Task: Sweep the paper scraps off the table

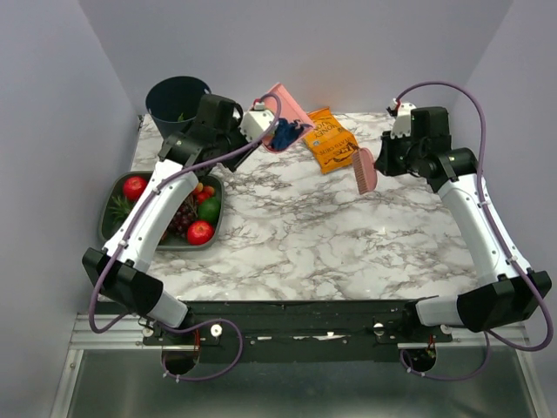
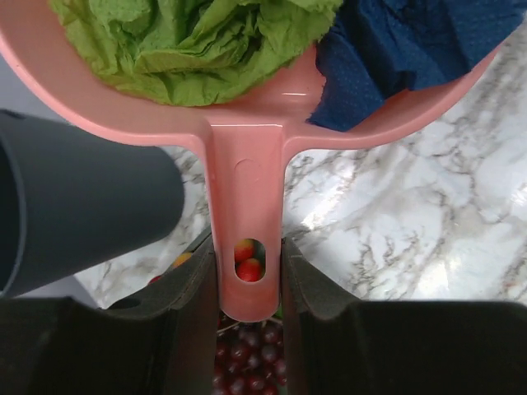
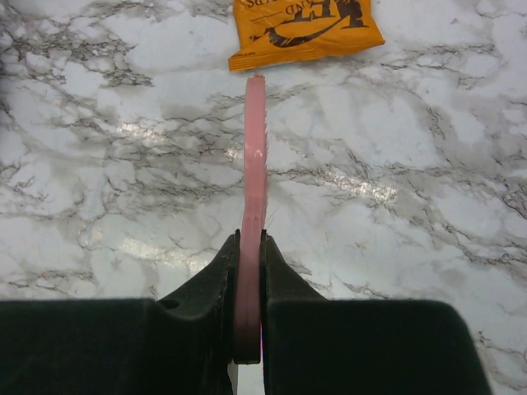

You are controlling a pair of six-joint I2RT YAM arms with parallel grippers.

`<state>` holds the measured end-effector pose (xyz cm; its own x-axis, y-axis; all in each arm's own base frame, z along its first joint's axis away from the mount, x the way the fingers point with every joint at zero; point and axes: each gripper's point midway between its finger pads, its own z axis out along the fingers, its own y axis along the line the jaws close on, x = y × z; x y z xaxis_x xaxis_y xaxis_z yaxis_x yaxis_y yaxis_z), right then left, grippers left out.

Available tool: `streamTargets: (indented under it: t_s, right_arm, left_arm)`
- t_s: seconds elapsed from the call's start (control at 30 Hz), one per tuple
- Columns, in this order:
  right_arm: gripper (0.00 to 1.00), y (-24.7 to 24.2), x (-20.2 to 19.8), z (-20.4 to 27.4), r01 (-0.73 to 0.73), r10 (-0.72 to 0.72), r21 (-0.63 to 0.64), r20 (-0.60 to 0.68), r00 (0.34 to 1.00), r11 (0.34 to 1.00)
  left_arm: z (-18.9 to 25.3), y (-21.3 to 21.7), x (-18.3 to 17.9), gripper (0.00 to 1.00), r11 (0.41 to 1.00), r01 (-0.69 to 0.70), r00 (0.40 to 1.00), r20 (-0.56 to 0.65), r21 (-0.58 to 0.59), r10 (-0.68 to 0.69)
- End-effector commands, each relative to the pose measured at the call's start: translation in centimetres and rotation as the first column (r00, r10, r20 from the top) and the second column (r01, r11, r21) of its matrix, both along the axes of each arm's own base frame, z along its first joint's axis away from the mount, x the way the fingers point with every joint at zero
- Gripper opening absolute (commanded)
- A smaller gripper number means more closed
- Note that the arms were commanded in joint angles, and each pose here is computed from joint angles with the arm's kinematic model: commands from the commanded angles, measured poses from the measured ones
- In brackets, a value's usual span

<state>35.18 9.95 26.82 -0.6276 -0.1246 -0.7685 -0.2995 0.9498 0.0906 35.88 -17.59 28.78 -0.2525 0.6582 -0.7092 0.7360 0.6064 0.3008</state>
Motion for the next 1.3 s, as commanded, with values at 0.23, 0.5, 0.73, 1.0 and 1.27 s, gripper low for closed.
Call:
streamTargets:
  t_s: [0.23, 0.5, 0.73, 1.0, 1.27]
  right_arm:
    - [0.01, 1.0, -0.8, -1.4, -0.008, 0.012, 0.077, -0.049, 0.999, 0.997]
    - [0.01, 1.3, -1.4, -2.0, -0.026, 0.033, 0.095, -0.066, 0.997, 0.995]
    - [0.00, 0.8, -2.4, -3.2, -0.014, 0.024, 0.099, -0.094, 0.995, 0.995]
    - [0.01, -0.2, -2.9, -3.7, 0.003, 0.005, 0.093, -0.088, 0.996, 0.996]
    - [0.00, -1.4, -3.4, -4.8, 0.042, -0.031, 0.100, -0.110, 0.993, 0.994]
  left_arm:
    - [5.5, 10.0, 4.5, 0.00, 0.924, -0.358, 0.933, 0.097, 0.131, 0.347]
    - [8.3, 19.2, 7.0, 0.00, 0.816, -0.562, 0.825, 0.170, 0.135, 0.539]
    - [8.2, 26.8, 8.8, 0.00, 0.711, -0.674, 0.739, 0.209, 0.201, 0.641]
    - [9.0, 30.9, 10.5, 0.00, 0.620, -0.680, 0.733, 0.342, 0.390, 0.588]
    - [9.7, 33.8, 12.5, 0.00, 0.503, -0.683, 0.727, 0.430, 0.529, 0.535]
